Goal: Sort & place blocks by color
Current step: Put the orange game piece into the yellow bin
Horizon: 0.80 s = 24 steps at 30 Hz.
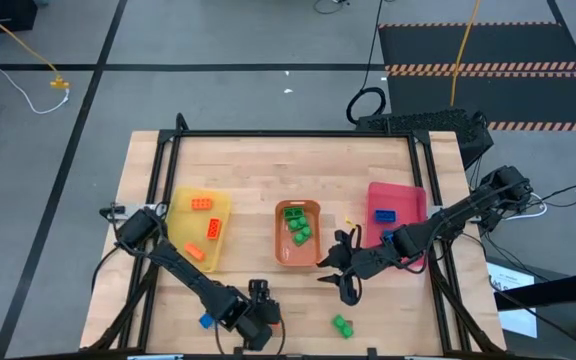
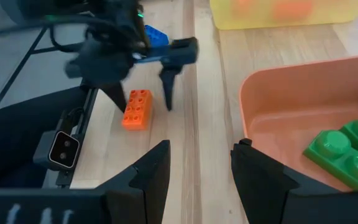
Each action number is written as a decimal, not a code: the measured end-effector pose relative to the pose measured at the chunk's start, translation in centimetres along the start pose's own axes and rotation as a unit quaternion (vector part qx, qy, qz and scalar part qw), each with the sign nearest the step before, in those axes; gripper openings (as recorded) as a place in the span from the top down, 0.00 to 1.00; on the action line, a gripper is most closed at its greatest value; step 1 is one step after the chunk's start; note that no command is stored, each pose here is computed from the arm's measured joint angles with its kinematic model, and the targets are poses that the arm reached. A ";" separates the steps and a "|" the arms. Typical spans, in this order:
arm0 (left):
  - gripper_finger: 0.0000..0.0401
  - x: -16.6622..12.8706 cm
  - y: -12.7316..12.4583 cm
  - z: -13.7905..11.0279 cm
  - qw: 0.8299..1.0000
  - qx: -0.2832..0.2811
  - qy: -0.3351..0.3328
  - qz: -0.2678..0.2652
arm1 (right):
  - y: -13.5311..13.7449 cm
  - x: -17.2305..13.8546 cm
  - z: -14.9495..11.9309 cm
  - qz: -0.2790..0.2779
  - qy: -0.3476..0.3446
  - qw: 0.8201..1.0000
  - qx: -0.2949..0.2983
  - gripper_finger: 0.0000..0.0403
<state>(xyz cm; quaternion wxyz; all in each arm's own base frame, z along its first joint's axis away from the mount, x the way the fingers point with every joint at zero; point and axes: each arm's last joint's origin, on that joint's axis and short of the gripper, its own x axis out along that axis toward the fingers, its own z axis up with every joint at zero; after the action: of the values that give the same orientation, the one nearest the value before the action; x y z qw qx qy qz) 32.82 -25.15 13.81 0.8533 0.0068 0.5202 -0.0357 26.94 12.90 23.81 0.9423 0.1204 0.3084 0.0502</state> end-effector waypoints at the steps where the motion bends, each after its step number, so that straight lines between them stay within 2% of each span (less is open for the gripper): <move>1: 0.14 0.3 0.2 0.0 1.000 -0.004 0.004 0.004 | 0.0 0.0 0.0 0.000 0.000 1.000 0.000 0.61; 4: 0.20 0.6 0.6 0.2 1.000 -0.017 0.004 0.009 | 0.0 0.0 0.0 0.000 0.000 1.000 -0.002 0.61; 7: 0.31 0.5 1.2 0.4 0.999 -0.030 0.009 0.013 | 0.0 0.0 0.0 0.000 0.000 1.000 -0.008 0.61; 9: 0.43 0.6 1.5 0.5 0.999 -0.032 0.015 0.012 | 0.0 0.0 0.0 0.000 0.000 1.000 -0.009 0.61; 12: 0.65 0.6 1.9 0.6 0.999 -0.041 0.026 0.007 | 0.0 0.0 0.0 -0.001 0.001 1.000 -0.009 0.61; 15: 0.65 0.6 2.1 0.7 0.998 -0.046 0.034 0.004 | 0.0 0.0 0.0 -0.001 0.002 1.000 -0.006 0.61; 19: 0.65 -0.9 2.7 0.7 0.997 -0.058 0.055 -0.001 | 0.0 0.0 0.0 0.000 0.003 1.000 -0.006 0.61; 22: 0.65 -4.0 3.7 0.7 0.992 -0.092 0.078 0.020 | 0.0 0.0 -0.1 0.000 0.004 1.000 -0.005 0.61; 24: 0.65 -6.7 4.7 0.5 0.989 -0.110 0.083 0.054 | 0.0 0.0 -0.1 0.000 0.004 1.000 -0.004 0.61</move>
<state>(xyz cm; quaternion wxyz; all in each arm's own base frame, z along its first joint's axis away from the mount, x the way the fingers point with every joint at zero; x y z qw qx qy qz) 30.56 -20.14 19.84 0.8031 -0.0564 0.5892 0.0687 26.90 12.88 23.75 0.9414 0.1167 0.3122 0.0520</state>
